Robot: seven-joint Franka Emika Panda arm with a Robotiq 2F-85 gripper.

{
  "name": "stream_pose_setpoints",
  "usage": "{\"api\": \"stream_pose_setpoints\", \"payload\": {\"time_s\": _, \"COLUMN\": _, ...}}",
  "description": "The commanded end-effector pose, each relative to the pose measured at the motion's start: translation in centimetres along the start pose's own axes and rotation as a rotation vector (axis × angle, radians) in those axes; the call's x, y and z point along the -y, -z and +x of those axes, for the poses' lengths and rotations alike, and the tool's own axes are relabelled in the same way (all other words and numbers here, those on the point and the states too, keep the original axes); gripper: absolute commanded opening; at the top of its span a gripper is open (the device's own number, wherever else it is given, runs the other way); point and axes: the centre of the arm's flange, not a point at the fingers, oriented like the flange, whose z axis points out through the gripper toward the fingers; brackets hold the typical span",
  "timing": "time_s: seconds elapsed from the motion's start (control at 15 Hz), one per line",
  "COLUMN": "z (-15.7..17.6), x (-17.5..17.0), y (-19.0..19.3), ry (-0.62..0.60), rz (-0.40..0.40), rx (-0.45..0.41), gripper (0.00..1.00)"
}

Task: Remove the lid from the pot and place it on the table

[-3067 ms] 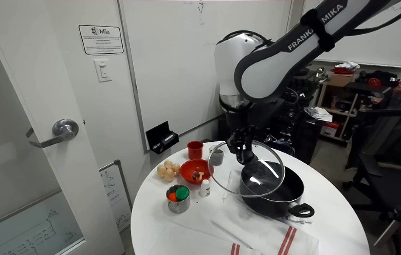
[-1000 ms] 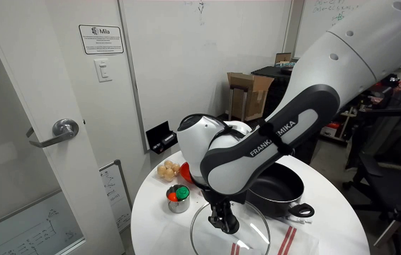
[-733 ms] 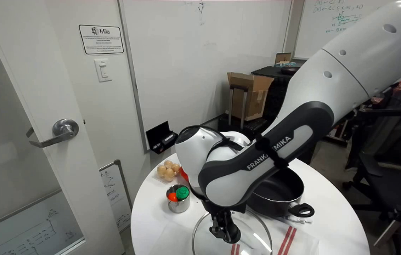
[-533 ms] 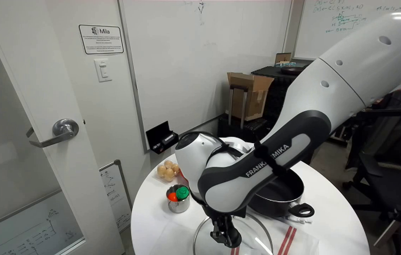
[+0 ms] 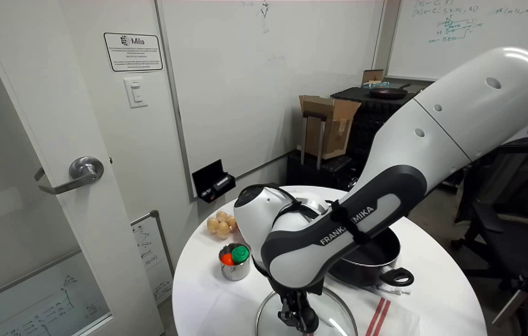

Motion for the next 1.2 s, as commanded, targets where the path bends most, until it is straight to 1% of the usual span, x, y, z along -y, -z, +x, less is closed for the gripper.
{"api": "stream_pose_setpoints", "payload": {"time_s": 0.0, "z": 1.0, "x": -0.8, "y": -0.1, "ry": -0.052, "rz": 0.023, "rx": -0.001, "gripper": 0.25}}
{"api": "stream_pose_setpoints", "payload": {"time_s": 0.07, "z": 0.6, "x": -0.8, "y": 0.1, "ry": -0.054, "rz": 0.028, "rx": -0.007, "gripper": 0.75}}
{"api": "stream_pose_setpoints", "payload": {"time_s": 0.13, "z": 0.3, "x": -0.8, "y": 0.2, "ry": -0.057, "rz": 0.03, "rx": -0.012, "gripper": 0.76}}
{"api": "stream_pose_setpoints", "payload": {"time_s": 0.33, "z": -0.9, "x": -0.9, "y": 1.0, "ry": -0.074, "rz": 0.033, "rx": -0.041, "gripper": 0.95}}
{"api": "stream_pose_setpoints", "payload": {"time_s": 0.4, "z": -1.3, "x": -0.9, "y": 1.4, "ry": -0.079, "rz": 0.036, "rx": -0.059, "gripper": 1.0}}
{"api": "stream_pose_setpoints", "payload": {"time_s": 0.53, "z": -2.1, "x": -0.5, "y": 2.3, "ry": -0.084, "rz": 0.039, "rx": -0.092, "gripper": 1.0}}
{"api": "stream_pose_setpoints", "payload": {"time_s": 0.67, "z": -3.0, "x": 0.2, "y": 3.2, "ry": -0.063, "rz": 0.053, "rx": -0.119, "gripper": 1.0}}
{"api": "stream_pose_setpoints", "payload": {"time_s": 1.13, "z": -7.3, "x": 4.6, "y": 7.5, "ry": 0.003, "rz": 0.075, "rx": -0.199, "gripper": 1.0}}
